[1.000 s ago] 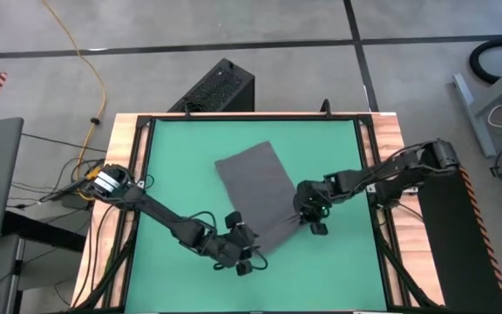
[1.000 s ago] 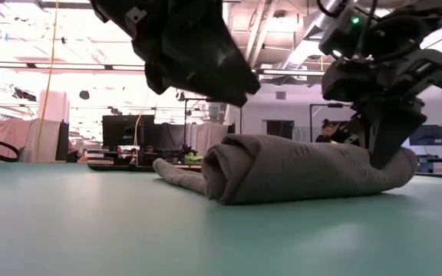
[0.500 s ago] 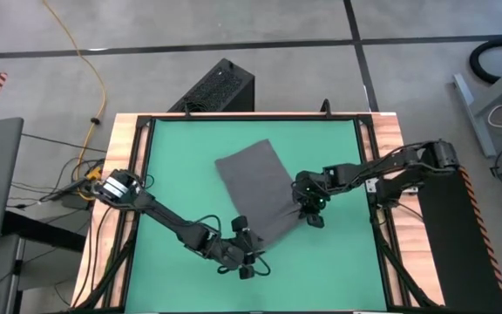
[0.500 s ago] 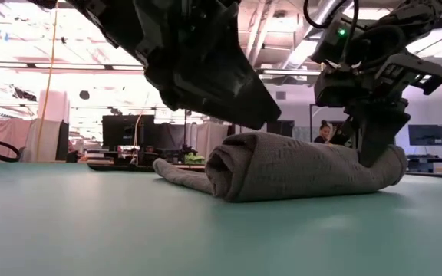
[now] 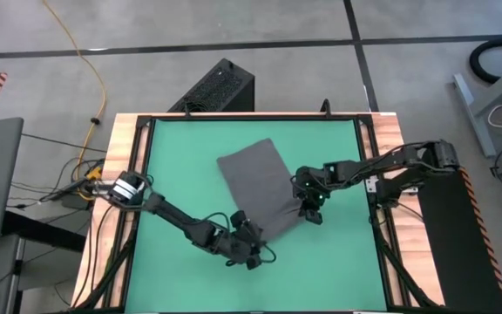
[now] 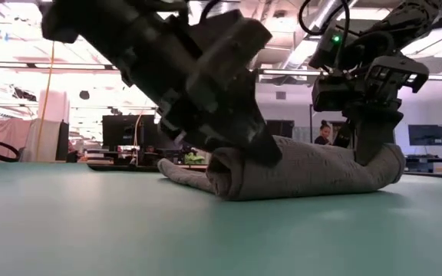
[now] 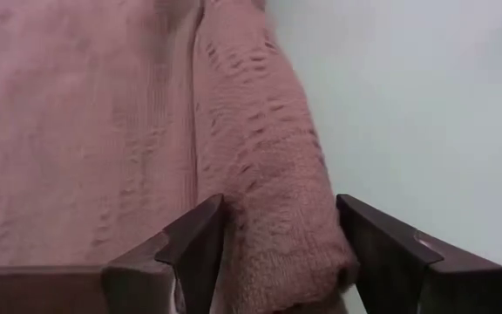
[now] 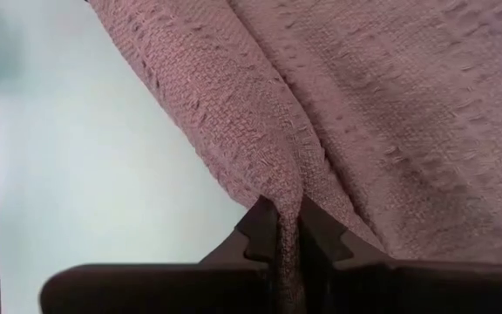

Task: Roll towel into tight, uniform cylinder
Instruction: Roll the gray towel

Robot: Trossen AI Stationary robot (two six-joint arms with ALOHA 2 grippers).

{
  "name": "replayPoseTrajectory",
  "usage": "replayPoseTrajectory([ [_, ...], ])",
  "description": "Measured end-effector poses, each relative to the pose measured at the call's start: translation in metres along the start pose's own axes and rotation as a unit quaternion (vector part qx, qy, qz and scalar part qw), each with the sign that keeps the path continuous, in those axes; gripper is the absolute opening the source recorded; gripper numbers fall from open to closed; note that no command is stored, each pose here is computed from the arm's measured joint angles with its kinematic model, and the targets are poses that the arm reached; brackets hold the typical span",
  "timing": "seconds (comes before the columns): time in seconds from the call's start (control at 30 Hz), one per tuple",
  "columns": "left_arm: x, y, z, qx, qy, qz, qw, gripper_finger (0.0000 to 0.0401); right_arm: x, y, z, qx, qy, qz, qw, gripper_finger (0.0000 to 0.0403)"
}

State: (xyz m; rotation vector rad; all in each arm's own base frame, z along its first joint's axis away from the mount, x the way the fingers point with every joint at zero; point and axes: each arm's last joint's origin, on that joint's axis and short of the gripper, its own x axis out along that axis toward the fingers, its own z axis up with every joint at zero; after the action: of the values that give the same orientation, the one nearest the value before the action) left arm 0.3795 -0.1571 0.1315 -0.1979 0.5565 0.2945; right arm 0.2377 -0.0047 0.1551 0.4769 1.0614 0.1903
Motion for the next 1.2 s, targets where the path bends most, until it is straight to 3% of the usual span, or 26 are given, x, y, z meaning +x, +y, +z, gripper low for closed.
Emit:
replayPoseTrajectory([
  [0.1,0.004,0.006,0.0,-0.024,0.018,0.0,1.0,0.0187,-0.001,-0.002,0.001,0.003,-0.005,-0.002,1.0,0.0051],
  [0.23,0.006,0.01,0.002,-0.048,0.026,-0.003,0.999,0.013,-0.002,-0.004,0.002,-0.004,-0.007,0.0,1.0,0.0079],
  [0.47,0.012,0.018,0.005,-0.065,0.04,-0.005,0.997,0.0015,-0.019,0.003,-0.001,-0.12,-0.018,-0.006,0.993,0.0165],
  [0.63,0.014,0.025,-0.003,-0.101,0.02,-0.027,0.994,0.003,-0.035,0.021,-0.01,-0.204,-0.058,-0.021,0.977,0.0207],
  [0.73,0.014,0.031,-0.009,-0.133,0.005,-0.067,0.989,0.0033,-0.029,0.032,-0.028,-0.261,-0.094,-0.007,0.961,0.0217],
  [0.87,0.014,0.043,-0.023,-0.178,0.007,-0.076,0.981,0.0023,-0.017,0.039,-0.054,-0.318,-0.16,-0.001,0.934,0.0218],
  [1.07,0.012,0.05,-0.028,-0.201,0.0,-0.107,0.974,0.0024,-0.003,0.033,-0.07,-0.365,-0.208,-0.118,0.9,0.021],
  [1.2,0.013,0.053,-0.028,-0.205,0.006,-0.111,0.972,0.0026,0.005,0.024,-0.068,-0.364,-0.188,-0.142,0.901,0.0206],
])
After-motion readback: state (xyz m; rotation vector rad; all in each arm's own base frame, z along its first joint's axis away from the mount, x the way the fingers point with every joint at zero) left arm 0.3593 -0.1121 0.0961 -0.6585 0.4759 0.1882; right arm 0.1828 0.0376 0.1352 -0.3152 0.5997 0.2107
